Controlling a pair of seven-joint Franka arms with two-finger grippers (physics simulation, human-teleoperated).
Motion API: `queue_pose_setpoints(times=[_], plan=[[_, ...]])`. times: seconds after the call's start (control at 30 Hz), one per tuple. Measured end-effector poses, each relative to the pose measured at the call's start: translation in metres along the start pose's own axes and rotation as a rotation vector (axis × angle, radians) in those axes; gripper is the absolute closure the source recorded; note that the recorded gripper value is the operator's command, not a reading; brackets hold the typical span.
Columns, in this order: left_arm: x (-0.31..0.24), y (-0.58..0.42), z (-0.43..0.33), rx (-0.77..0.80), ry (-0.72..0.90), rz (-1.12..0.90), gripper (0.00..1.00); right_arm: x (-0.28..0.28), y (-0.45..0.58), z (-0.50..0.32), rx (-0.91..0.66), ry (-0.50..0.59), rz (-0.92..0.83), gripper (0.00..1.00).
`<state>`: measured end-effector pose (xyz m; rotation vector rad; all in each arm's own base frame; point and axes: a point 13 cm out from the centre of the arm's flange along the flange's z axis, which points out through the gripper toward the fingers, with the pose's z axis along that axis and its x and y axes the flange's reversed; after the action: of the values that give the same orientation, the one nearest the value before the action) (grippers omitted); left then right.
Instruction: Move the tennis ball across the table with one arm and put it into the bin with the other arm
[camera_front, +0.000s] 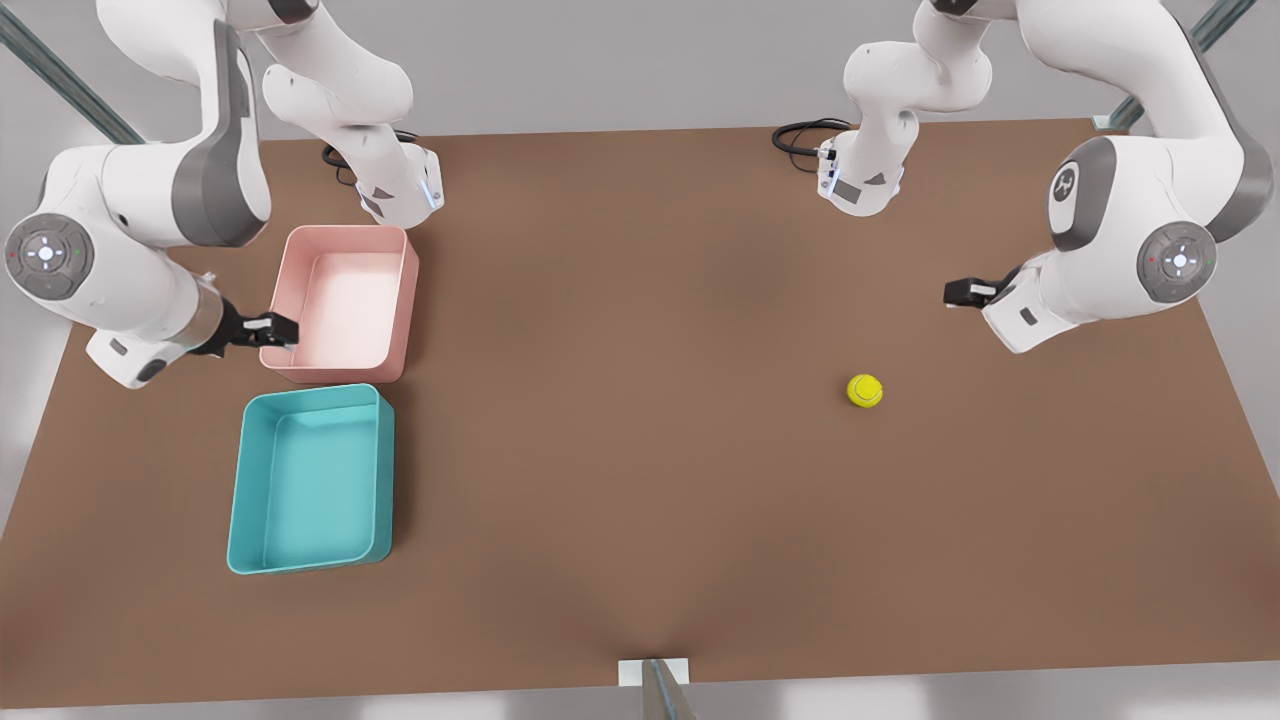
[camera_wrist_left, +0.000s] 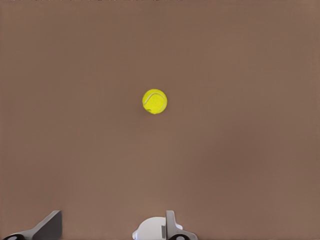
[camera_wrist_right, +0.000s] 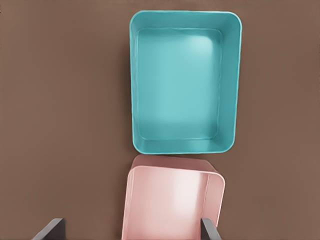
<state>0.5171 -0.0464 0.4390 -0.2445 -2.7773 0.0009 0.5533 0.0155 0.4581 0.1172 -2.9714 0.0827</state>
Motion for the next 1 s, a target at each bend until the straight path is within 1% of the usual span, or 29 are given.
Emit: queue_pose_setpoints(times=[0.03,0.07,0.1,0.2,0.3,0.37,0.43,0.57,0.7,0.87,1.0], plan=[[-0.001,0.0,0.001,0.0,-0.004,0.002,0.13,-0.002,-0.001,0.0,-0.001,-0.009,0.001,0.0],[-0.002,0.0,0.001,-0.001,-0.007,0.004,0.49,-0.005,-0.001,-0.001,-0.003,-0.017,0.002,0.0],[-0.003,0.0,0.006,0.0,-0.002,0.006,0.79,-0.006,-0.002,-0.001,-0.004,-0.024,0.003,0.0],[-0.012,-0.009,0.06,0.014,0.056,0.033,0.79,-0.011,-0.005,0.0,-0.013,-0.037,0.009,0.0],[-0.028,-0.011,0.134,0.018,0.083,0.112,0.79,-0.014,-0.009,0.002,-0.019,-0.04,0.013,0.0],[-0.043,-0.009,0.164,0.013,0.045,0.192,0.79,-0.016,-0.008,0.003,-0.021,-0.041,0.012,0.0],[-0.054,-0.013,0.189,-0.032,0.019,0.308,0.79,-0.017,-0.008,0.005,-0.022,-0.041,0.011,0.0],[-0.082,-0.007,0.212,-0.09,-0.024,0.548,0.79,-0.019,-0.01,0.007,-0.024,-0.04,0.012,0.0],[-0.107,0.029,0.233,-0.186,-0.017,0.79,0.79,-0.019,-0.01,0.009,-0.024,-0.035,0.009,0.0],[-0.134,0.044,0.247,-0.28,-0.013,1.086,0.79,-0.02,-0.011,0.013,-0.023,-0.028,0.007,0.0],[-0.127,0.052,0.274,-0.287,0.023,1.251,0.79,-0.022,-0.011,0.017,-0.022,-0.02,0.004,0.0]])
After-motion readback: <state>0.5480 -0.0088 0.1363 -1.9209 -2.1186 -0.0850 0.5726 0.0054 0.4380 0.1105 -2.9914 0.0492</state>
